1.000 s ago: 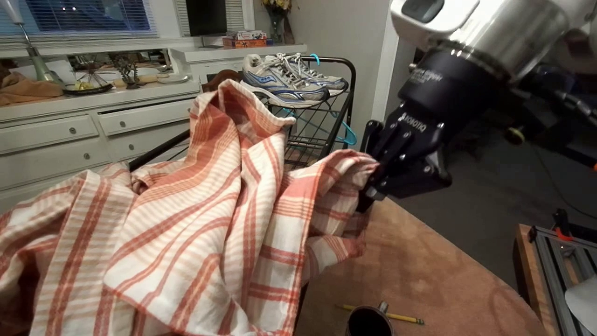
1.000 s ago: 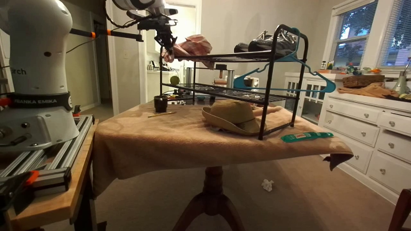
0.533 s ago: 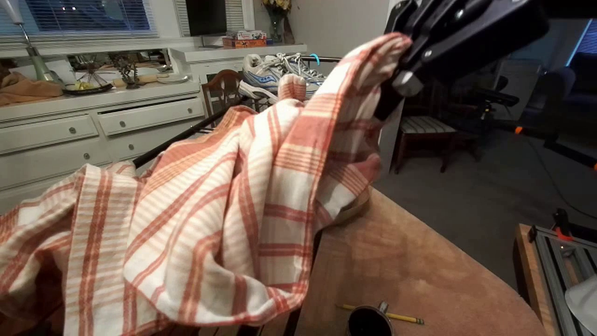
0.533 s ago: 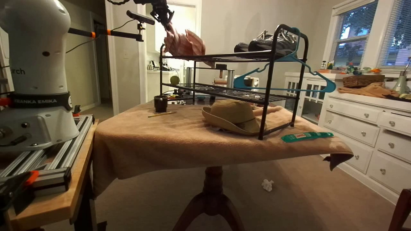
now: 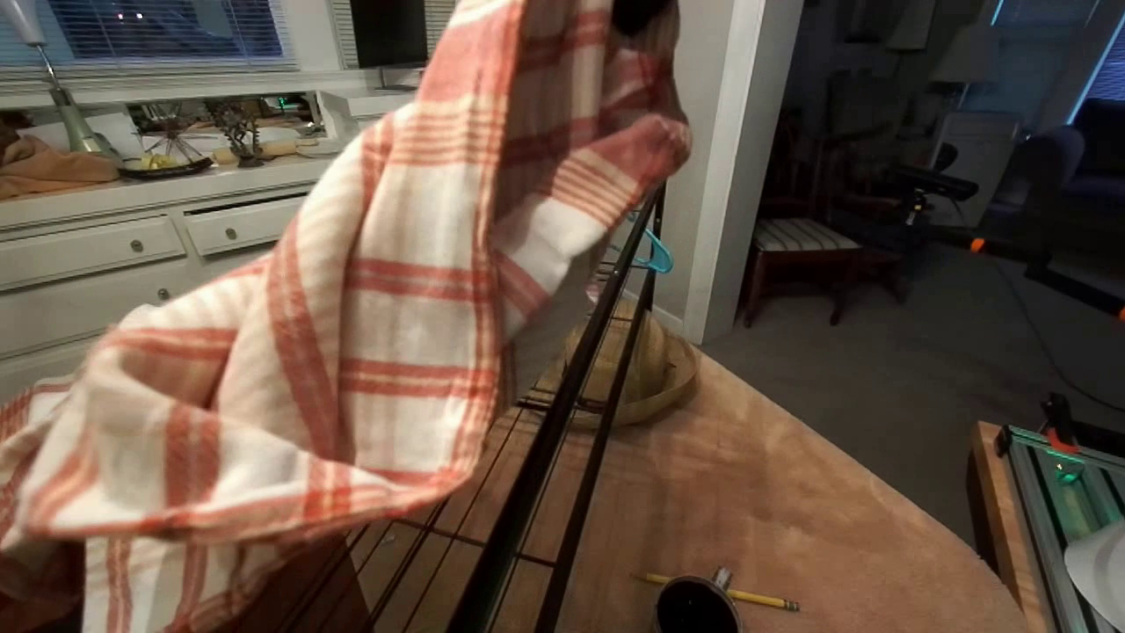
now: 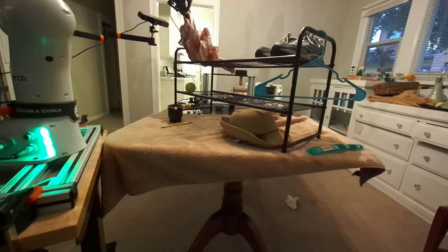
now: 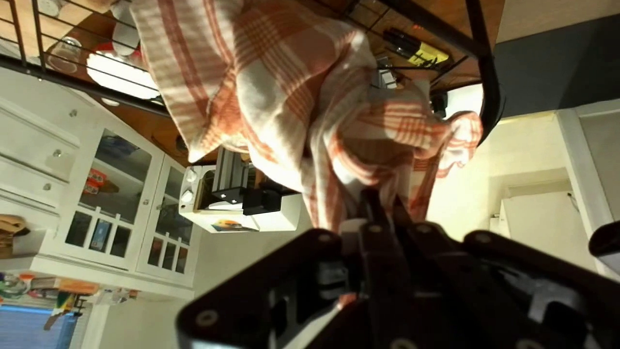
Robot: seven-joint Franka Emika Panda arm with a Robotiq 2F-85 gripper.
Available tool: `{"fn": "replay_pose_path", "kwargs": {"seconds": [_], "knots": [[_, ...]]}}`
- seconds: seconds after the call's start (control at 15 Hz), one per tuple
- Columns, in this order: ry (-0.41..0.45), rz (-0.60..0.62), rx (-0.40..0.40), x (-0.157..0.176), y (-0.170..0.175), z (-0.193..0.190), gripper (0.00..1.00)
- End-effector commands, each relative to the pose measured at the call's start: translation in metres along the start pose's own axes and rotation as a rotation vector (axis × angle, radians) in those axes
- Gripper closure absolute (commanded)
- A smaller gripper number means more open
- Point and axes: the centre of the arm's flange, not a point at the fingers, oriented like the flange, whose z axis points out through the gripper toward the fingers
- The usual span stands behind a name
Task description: Fold the blanket in half
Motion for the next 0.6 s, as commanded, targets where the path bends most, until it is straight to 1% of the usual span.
{"fn": "replay_pose_path", "kwargs": {"seconds": [0.0, 0.27, 0.53], "knots": [[0.042, 0.023, -0.022, 0.012, 0.007, -0.014, 0.99], [0.051, 0.037, -0.040, 0.014, 0.014, -0.023, 0.99], [0.043, 0.053, -0.043, 0.009, 0.017, -0.031, 0.99]]}}
